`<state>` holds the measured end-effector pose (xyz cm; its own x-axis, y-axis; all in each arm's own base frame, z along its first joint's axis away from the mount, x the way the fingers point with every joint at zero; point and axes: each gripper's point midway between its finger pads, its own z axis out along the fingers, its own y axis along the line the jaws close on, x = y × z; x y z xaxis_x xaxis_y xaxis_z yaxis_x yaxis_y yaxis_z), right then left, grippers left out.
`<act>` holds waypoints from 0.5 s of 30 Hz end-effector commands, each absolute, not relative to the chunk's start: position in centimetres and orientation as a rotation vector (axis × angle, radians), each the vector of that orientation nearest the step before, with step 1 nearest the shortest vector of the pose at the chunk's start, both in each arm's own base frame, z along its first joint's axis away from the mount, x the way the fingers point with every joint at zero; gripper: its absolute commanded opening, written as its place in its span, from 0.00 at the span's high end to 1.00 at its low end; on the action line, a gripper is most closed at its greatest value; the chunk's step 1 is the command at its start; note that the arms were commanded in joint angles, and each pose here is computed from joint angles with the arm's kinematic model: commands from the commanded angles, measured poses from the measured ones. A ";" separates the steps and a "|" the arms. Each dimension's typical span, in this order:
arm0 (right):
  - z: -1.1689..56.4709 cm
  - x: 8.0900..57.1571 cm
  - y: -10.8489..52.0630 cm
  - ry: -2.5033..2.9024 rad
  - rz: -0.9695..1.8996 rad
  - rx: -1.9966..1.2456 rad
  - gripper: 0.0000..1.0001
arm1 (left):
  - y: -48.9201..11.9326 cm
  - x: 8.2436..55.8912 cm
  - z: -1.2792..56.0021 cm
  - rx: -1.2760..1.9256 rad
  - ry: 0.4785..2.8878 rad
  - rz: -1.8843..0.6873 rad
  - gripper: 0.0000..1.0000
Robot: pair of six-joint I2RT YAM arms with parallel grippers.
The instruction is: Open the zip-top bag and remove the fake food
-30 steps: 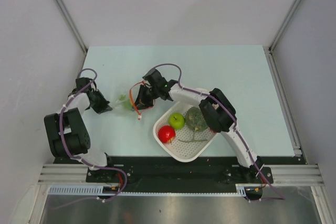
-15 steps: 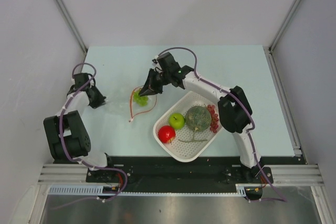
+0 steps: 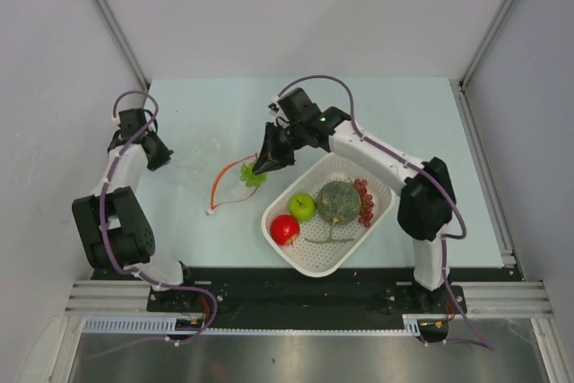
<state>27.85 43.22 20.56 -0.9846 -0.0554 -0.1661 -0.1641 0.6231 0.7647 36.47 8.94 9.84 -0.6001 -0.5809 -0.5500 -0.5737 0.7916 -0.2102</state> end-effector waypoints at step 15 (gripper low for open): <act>23.2 15.7 26.4 2.841 0.922 -0.378 1.00 | 14.3 39.6 16.0 -0.907 2.260 0.236 0.73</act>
<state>17.69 30.33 24.31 -0.9688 -0.1466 -0.1997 -0.2434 0.7146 0.6558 38.73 11.87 12.41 -0.5742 -0.5649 -0.5926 -0.6278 0.7684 -0.1242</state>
